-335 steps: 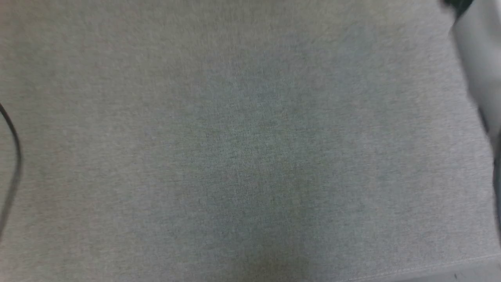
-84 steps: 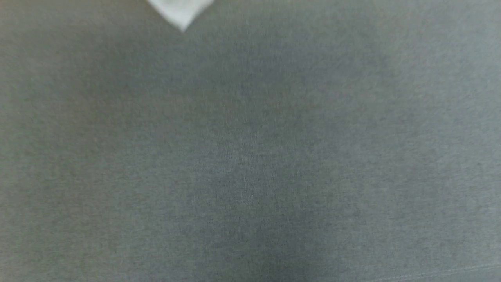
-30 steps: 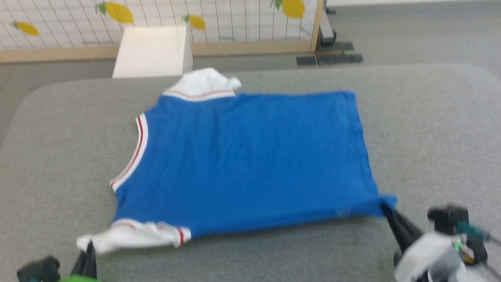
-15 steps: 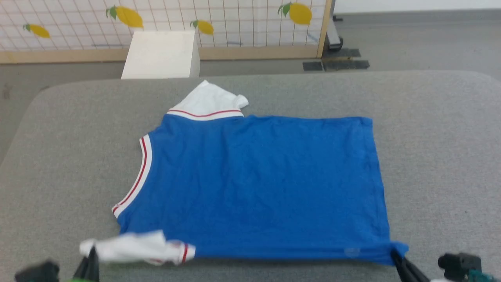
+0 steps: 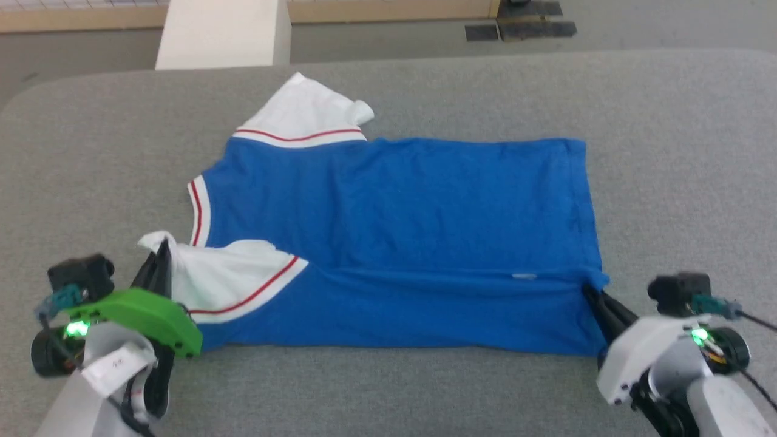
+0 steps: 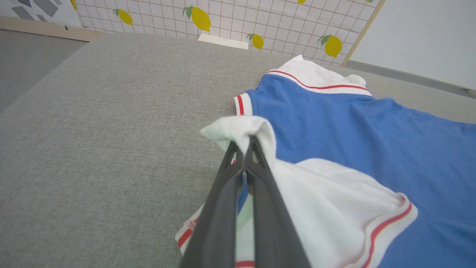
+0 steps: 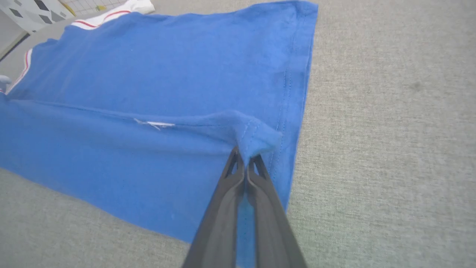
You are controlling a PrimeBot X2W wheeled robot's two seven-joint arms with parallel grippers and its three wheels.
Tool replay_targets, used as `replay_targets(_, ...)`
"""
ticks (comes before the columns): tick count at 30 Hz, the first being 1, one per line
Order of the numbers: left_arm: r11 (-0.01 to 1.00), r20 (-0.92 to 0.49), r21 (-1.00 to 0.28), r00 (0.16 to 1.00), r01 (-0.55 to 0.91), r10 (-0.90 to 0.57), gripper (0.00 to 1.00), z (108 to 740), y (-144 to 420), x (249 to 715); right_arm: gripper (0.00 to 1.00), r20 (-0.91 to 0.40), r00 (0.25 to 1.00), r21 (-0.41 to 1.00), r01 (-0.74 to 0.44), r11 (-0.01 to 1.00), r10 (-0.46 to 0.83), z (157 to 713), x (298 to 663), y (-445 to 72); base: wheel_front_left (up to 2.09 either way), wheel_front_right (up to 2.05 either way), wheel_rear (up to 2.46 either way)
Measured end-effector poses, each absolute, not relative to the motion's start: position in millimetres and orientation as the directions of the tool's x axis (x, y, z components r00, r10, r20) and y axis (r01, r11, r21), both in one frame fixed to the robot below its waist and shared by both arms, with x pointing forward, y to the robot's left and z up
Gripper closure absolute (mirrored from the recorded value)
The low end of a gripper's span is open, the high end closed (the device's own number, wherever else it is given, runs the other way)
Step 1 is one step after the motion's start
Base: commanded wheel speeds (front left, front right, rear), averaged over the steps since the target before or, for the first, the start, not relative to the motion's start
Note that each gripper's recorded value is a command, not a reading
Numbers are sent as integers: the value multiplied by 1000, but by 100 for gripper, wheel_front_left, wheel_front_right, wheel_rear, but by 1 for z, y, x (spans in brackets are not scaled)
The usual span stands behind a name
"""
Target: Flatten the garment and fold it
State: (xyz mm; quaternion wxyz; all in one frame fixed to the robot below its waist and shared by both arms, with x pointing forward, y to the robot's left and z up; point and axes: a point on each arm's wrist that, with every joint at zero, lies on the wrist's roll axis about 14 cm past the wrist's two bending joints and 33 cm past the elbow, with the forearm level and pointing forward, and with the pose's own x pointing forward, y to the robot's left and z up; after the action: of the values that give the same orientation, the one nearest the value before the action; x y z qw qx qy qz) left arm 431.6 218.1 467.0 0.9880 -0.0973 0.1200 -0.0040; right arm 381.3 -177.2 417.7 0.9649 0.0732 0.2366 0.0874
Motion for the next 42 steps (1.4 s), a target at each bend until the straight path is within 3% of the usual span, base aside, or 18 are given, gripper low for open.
replay_targets(12,979,-366,-205,928,-1,-75,100,412,204,460,100,-508,825,155,-193,969,245,388,421,-169,0,0,0)
replay_targets(13,977,-375,-213,924,-2,-79,89,408,203,460,100,-517,819,157,-196,968,249,384,420,-168,0,0,0)
replay_targets(14,976,-383,-217,921,-8,-78,60,405,202,459,100,-523,815,159,-196,967,251,381,420,-167,0,0,0)
replay_targets(15,975,-382,-223,921,-10,-78,13,404,201,459,94,-524,814,160,-196,968,251,381,420,-167,0,0,0)
replay_targets(16,973,-381,-230,921,-12,-79,0,404,201,459,66,-522,815,159,-197,967,252,380,420,-168,0,0,0)
replay_targets(18,973,-379,-230,922,-15,-75,0,404,202,457,0,-514,819,157,-203,967,255,381,420,-168,0,0,0)
replay_targets(31,976,-278,-217,957,21,-83,0,468,225,452,0,-199,958,128,-182,975,205,456,428,-179,0,0,0)
replay_targets(37,977,-399,-193,903,88,-160,0,470,224,432,0,-135,979,135,-137,981,155,473,409,-189,0,0,0)
replay_targets(42,978,-570,-180,799,103,-189,0,440,221,410,0,-159,980,150,-93,984,117,469,393,-196,0,0,0)
